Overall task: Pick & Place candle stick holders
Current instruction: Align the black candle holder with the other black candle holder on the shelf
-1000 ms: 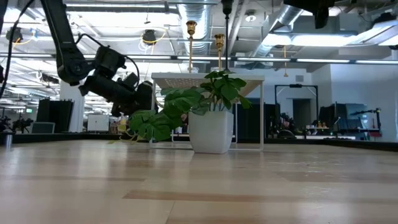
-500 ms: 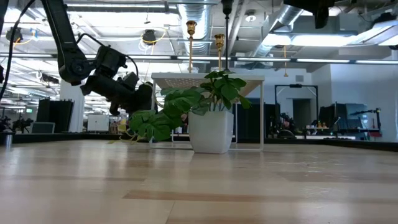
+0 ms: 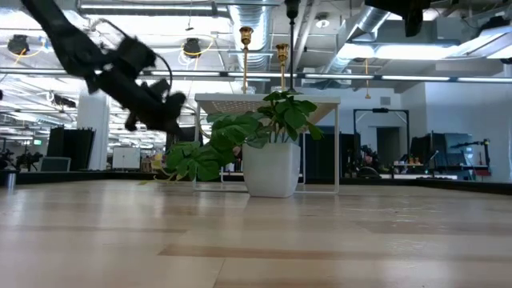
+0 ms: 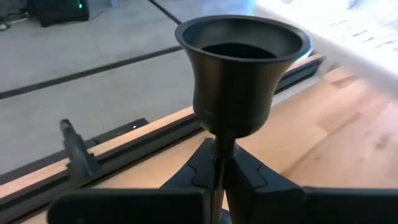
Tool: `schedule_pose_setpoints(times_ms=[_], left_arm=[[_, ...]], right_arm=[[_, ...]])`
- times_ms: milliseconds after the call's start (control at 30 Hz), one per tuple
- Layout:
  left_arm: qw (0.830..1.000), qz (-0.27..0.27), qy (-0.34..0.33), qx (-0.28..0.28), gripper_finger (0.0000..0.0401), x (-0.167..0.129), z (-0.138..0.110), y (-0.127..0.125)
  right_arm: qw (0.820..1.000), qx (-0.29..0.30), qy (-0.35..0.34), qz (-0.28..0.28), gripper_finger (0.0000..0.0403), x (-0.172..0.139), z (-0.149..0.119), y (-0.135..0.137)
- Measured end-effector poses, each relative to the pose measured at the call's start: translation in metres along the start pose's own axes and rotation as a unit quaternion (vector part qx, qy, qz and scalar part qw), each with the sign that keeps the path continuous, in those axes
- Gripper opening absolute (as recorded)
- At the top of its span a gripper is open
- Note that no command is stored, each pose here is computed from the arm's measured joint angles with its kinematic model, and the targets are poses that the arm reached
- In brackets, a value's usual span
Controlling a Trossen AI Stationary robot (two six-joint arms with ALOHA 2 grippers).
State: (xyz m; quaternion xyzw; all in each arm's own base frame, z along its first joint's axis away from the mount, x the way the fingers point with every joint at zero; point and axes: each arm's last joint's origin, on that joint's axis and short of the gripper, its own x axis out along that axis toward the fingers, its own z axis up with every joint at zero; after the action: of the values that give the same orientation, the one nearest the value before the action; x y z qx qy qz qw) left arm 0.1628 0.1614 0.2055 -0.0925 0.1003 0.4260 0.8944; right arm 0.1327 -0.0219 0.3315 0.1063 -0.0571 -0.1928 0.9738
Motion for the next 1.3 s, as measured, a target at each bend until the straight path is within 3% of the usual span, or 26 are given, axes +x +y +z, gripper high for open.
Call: schedule_pose_setpoints(times_ms=[267, 433, 600, 967, 1300], left_arm=[[0.997, 0.011, -0.073, -0.004, 0.0012, -0.066, 0.032, -0.005], [0.992, -0.014, -0.121, -0.016, 0.0012, -0.100, 0.041, -0.012], [0.994, -0.031, -0.107, -0.021, 0.0012, -0.120, 0.053, -0.024], [0.989, -0.101, -0.101, 0.023, 0.0012, -0.131, 0.108, -0.078], [0.980, -0.171, -0.066, 0.081, 0.0012, -0.121, 0.122, -0.150]], right_arm=[[1.000, 0.000, 0.000, 0.000, 0.0068, 0.000, 0.000, 0.000], [1.000, 0.000, 0.000, 0.000, 0.0068, 0.000, 0.000, 0.000], [1.000, 0.000, 0.000, 0.000, 0.0068, 0.000, 0.000, 0.000], [1.000, 0.000, -0.001, 0.000, 0.0068, 0.000, 0.000, 0.000], [1.000, 0.000, 0.000, 0.000, 0.0068, 0.000, 0.000, 0.000]])
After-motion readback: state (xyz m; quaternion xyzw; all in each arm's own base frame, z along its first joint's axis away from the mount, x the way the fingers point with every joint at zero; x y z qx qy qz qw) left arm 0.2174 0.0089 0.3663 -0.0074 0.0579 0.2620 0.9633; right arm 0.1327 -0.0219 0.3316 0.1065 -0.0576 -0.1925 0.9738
